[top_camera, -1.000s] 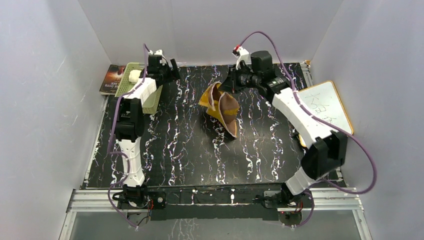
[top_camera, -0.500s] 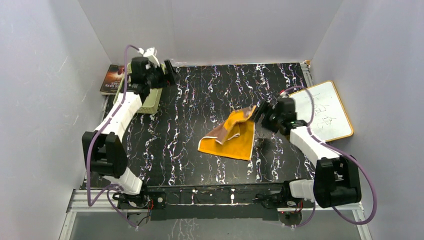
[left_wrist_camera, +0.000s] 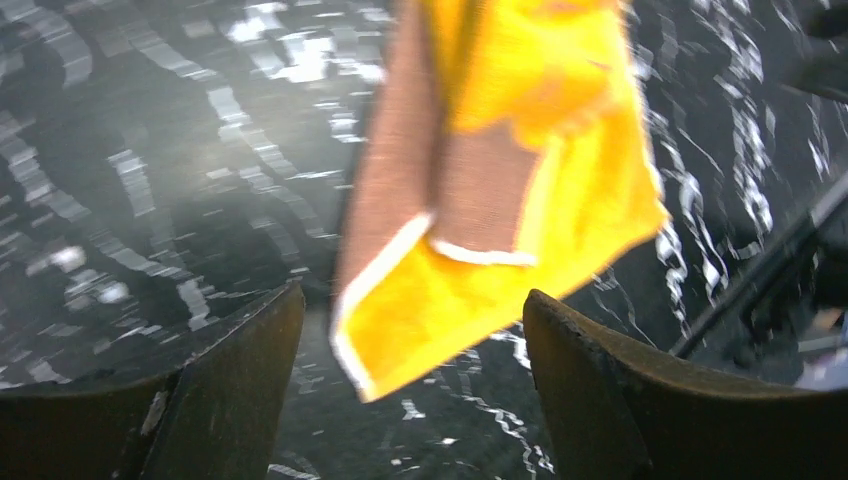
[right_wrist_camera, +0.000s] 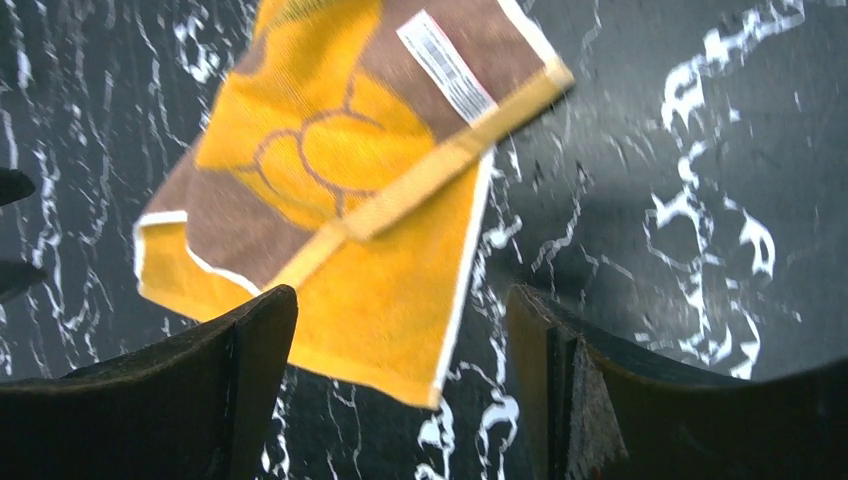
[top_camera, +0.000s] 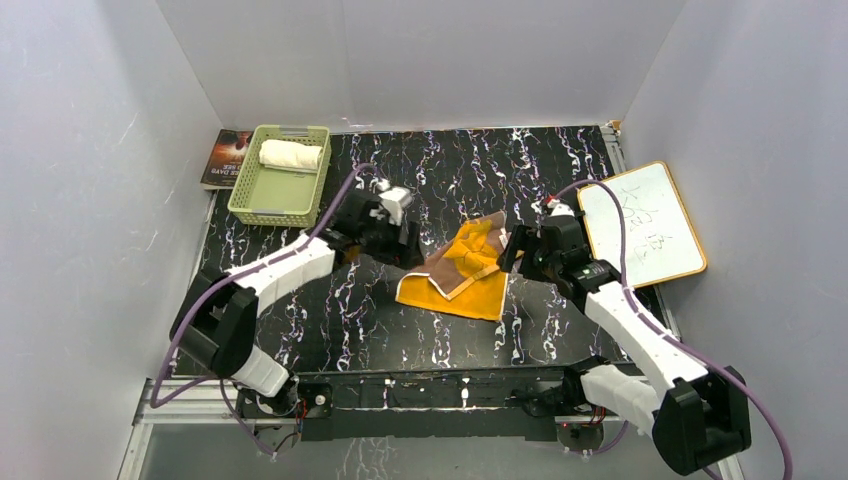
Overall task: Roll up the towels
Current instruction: Fold the towel at the center of the board, then flatten out the towel at the center of the board.
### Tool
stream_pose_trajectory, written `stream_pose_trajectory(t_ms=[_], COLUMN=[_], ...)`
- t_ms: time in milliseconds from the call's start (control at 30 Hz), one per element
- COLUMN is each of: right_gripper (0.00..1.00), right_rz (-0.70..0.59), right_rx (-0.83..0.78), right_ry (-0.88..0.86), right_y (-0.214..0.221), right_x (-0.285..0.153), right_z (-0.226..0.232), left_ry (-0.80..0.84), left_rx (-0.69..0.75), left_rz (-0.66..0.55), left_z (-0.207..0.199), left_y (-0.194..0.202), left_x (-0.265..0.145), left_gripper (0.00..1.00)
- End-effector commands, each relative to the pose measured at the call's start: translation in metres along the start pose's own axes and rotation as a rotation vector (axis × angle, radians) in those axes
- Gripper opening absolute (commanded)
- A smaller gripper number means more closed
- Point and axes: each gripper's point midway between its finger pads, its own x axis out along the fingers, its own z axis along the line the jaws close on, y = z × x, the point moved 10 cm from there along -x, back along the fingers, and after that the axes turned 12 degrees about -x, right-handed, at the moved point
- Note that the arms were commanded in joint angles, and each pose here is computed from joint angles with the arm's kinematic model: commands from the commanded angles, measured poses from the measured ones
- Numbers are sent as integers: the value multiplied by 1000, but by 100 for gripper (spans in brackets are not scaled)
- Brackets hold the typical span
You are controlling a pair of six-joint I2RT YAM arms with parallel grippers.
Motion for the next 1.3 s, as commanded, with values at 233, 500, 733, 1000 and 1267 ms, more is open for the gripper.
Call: stream_pose_trajectory(t_ms=[233,500,733,1000,1267], right_gripper=[73,68,63,63,51], right_rz=[227,274,266,258,293], right_rx=[99,66,-11,-111,-227], right_ry=[-13,18,86,162,204], right_y=[47,64,64,69,76], right_x=[3,12,15,22,46], right_z=[0,7,14,30,50], left_ry=[187,66,-24,-79,-193], left_rx=[405,478,500,449,303], left_rz=[35,139,112,12,-74], left_z=[-78,-77,-77,-81,-76], left_y=[43,81,84,76,53], left_x=[10,55,70,67,46], left_gripper=[55,56,57,59,64])
